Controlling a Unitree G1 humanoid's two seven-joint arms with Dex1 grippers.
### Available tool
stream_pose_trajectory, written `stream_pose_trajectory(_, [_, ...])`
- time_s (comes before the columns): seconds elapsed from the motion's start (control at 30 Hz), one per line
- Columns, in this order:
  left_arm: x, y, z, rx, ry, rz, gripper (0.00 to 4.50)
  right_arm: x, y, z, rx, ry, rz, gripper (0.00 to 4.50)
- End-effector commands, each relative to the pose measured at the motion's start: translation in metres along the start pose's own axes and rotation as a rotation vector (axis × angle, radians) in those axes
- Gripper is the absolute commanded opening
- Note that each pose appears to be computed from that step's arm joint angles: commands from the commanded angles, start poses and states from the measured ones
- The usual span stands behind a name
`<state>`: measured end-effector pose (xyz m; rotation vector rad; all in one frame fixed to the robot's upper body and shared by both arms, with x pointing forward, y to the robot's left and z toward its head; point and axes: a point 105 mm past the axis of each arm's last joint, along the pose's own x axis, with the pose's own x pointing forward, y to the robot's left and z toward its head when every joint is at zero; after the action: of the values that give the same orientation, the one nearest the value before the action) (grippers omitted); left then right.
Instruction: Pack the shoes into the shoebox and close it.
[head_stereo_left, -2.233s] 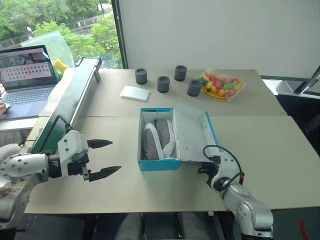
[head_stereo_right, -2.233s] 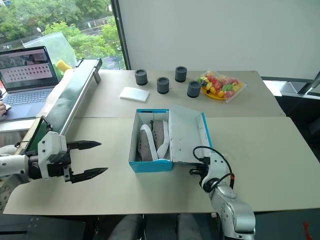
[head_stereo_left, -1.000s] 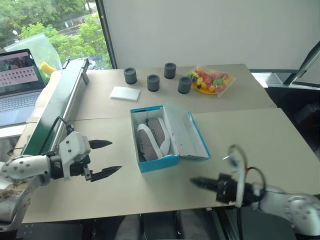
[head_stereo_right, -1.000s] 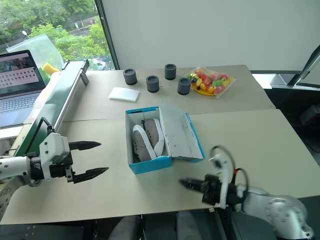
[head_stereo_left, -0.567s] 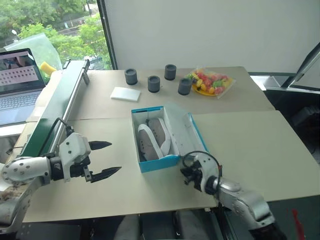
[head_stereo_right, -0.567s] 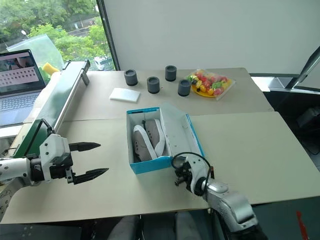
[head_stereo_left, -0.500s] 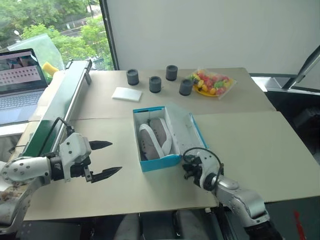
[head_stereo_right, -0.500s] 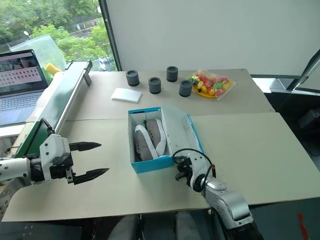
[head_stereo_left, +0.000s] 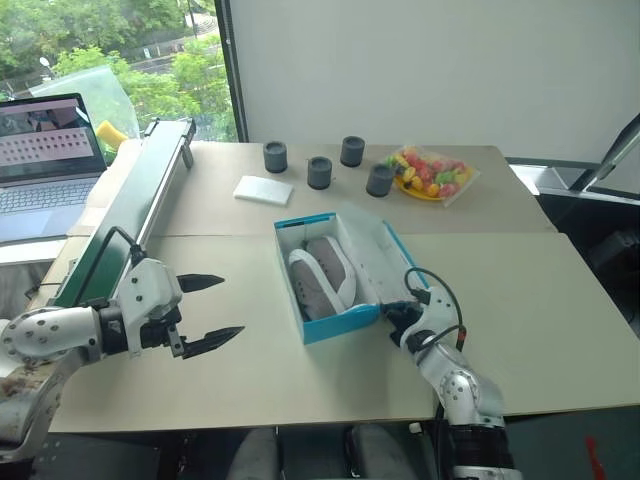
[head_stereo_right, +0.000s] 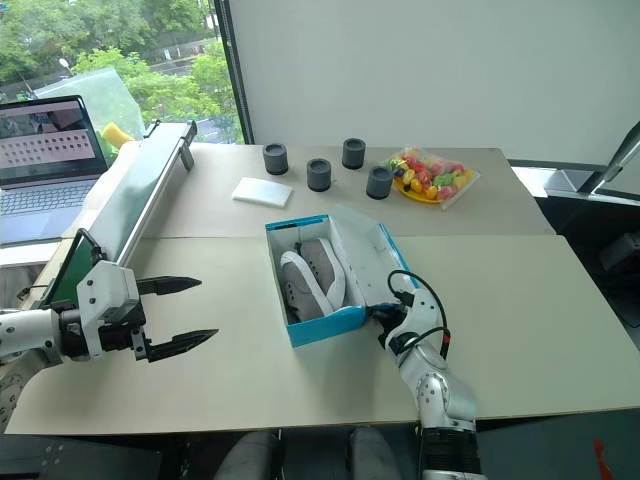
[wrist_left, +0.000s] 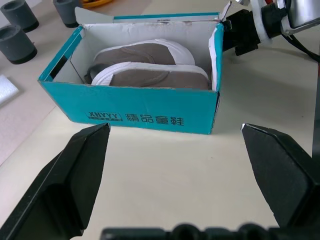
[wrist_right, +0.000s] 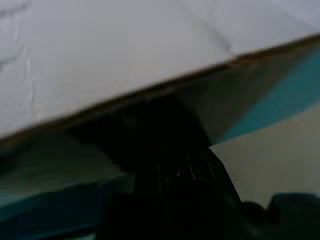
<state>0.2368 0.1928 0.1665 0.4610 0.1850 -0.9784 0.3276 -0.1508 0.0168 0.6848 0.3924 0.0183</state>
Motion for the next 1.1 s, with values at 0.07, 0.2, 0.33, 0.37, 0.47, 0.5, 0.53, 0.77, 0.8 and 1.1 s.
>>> stream_pose_trajectory(0.07, [-0.004,0.003,0.005,0.027,0.004,0.011,4.50,-0.001,-0.007,0.007,0.235,-0.057,0.059,0.08])
stream_pose_trajectory(0.2, [-0.004,0.002,0.005,0.028,0.009,0.010,4.50,-0.006,-0.001,0.023,0.366,-0.144,0.173,0.08])
stream_pose_trajectory(0.33, [-0.005,0.001,0.004,0.028,0.011,0.013,4.50,-0.007,0.008,0.036,0.407,-0.195,0.275,0.08])
stream_pose_trajectory(0.37, [-0.005,0.002,0.004,0.029,0.012,0.015,4.50,-0.008,0.013,0.039,0.403,-0.203,0.308,0.08])
stream_pose_trajectory(0.47, [-0.006,0.001,0.004,0.030,0.013,0.017,4.50,-0.010,0.026,0.046,0.400,-0.228,0.391,0.08])
stream_pose_trajectory(0.5, [-0.006,0.001,0.004,0.032,0.015,0.017,4.50,-0.012,0.031,0.050,0.397,-0.243,0.422,0.08])
stream_pose_trajectory(0.53, [-0.006,0.001,0.004,0.032,0.016,0.017,4.50,-0.016,0.040,0.058,0.397,-0.266,0.488,0.08])
stream_pose_trajectory(0.77, [-0.007,0.002,0.004,0.031,0.022,0.020,4.50,-0.041,0.073,0.078,0.410,-0.317,0.752,0.08])
stream_pose_trajectory(0.8, [-0.007,0.002,0.004,0.032,0.022,0.022,4.50,-0.045,0.077,0.079,0.406,-0.313,0.793,0.08])
stream_pose_trajectory(1.1, [-0.008,0.002,0.005,0.034,0.024,0.039,4.50,-0.080,0.135,0.063,0.051,-0.075,1.119,0.08])
